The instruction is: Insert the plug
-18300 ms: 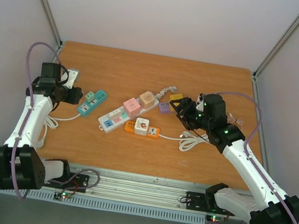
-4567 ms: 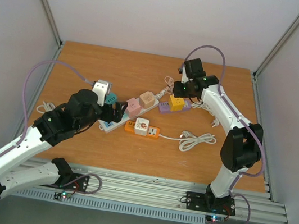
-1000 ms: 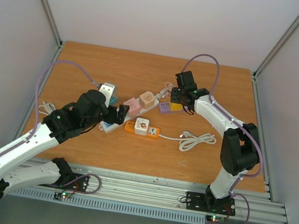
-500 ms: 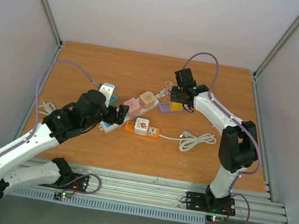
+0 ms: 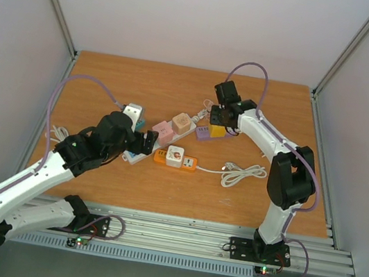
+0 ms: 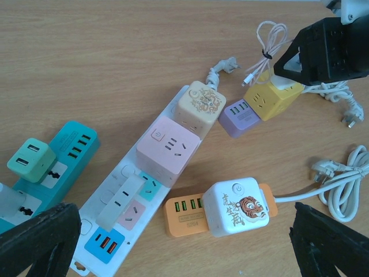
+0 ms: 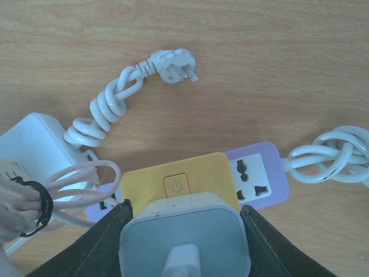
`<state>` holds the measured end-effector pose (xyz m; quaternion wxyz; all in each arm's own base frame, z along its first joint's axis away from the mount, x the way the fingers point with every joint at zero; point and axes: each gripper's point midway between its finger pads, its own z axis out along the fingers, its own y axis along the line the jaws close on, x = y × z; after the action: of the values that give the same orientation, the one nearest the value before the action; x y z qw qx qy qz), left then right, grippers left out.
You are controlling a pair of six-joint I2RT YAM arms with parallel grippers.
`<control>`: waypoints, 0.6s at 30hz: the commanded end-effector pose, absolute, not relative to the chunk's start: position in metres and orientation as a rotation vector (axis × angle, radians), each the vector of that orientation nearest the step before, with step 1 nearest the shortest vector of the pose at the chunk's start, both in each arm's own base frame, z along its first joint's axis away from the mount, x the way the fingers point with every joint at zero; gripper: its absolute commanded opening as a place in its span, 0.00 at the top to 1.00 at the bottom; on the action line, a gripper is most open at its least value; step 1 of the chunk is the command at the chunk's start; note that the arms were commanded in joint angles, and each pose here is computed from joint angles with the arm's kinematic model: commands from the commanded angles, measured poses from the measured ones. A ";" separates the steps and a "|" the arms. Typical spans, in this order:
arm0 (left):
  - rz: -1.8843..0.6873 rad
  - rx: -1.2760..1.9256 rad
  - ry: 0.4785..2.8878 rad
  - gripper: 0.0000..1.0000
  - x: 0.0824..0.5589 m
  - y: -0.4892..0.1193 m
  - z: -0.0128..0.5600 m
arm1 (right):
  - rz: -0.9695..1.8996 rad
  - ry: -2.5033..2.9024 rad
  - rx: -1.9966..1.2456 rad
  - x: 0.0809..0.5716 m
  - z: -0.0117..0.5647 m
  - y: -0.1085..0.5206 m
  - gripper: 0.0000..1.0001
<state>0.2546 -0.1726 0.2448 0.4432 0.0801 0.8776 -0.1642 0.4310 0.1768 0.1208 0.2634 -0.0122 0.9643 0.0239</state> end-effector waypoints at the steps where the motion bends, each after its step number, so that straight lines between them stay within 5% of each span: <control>1: -0.390 0.184 2.159 0.01 0.259 -0.171 0.251 | -0.121 3.001 -0.060 0.353 0.046 0.146 0.59; 10: -0.384 0.101 2.146 0.01 0.261 -0.163 0.256 | 0.022 2.767 -0.135 0.382 0.144 0.160 0.26; 18: -0.380 -0.095 2.161 0.01 0.259 -0.146 0.261 | 0.175 2.677 -0.134 0.359 0.188 0.163 0.22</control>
<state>0.2577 -0.1598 0.2428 0.4442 0.0303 0.8829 -0.1490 0.3757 0.1626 0.1542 0.1992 -0.0431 0.9786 0.0268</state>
